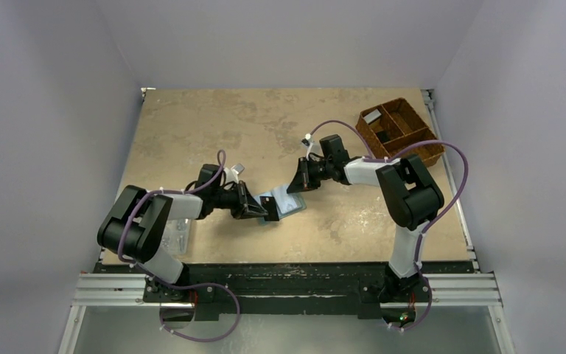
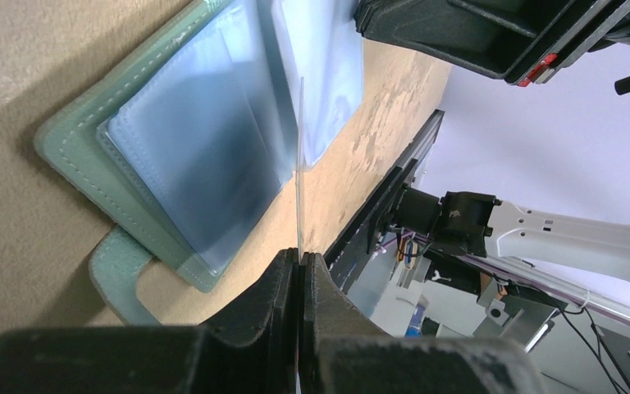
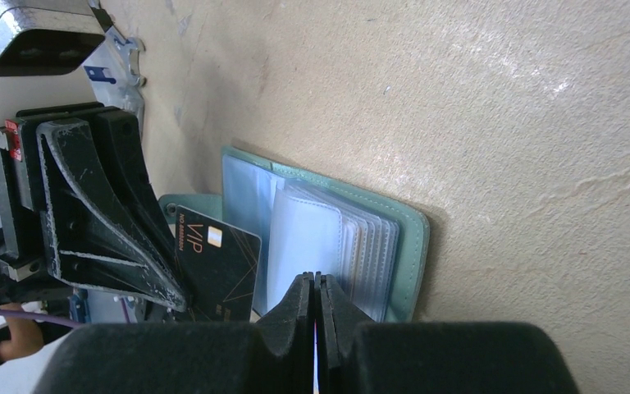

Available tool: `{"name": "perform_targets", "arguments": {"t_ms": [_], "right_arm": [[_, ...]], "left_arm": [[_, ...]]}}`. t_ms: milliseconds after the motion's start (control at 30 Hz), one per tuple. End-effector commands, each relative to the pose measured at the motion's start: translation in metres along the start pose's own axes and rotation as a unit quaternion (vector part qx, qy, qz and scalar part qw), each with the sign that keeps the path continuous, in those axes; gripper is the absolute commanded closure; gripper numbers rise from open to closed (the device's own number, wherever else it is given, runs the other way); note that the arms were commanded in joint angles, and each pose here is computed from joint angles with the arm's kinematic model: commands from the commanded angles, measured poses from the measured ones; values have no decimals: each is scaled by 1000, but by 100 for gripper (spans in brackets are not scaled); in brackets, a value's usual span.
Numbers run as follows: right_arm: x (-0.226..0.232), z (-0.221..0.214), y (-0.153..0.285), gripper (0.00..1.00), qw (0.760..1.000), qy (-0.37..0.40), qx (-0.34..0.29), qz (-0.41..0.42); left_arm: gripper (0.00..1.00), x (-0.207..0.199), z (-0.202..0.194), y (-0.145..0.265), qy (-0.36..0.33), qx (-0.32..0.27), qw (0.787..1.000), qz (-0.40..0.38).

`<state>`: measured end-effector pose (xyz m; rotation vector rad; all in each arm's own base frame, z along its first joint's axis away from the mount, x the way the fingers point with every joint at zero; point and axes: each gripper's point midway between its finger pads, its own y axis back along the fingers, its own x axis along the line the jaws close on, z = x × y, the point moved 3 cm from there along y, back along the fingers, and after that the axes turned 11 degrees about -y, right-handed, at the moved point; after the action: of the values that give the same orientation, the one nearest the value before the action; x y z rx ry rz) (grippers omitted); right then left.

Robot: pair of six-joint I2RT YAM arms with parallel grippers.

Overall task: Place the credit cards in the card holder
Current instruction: Insert the credit card into the card holder.

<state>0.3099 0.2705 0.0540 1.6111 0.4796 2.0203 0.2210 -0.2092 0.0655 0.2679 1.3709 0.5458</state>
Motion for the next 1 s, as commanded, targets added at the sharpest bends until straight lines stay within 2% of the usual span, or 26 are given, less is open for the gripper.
{"name": "perform_targets", "arguments": {"t_ms": [0,967], "right_arm": [[-33,-8,-1,94,998,-16,-7,-67],[-33,-8,-3,95,998,-18,1,-62]], "left_arm": [[100,-5,7,1,-6,-11,1000,-25],[100,-3,7,-3,-2,-19,998,-55]]}}
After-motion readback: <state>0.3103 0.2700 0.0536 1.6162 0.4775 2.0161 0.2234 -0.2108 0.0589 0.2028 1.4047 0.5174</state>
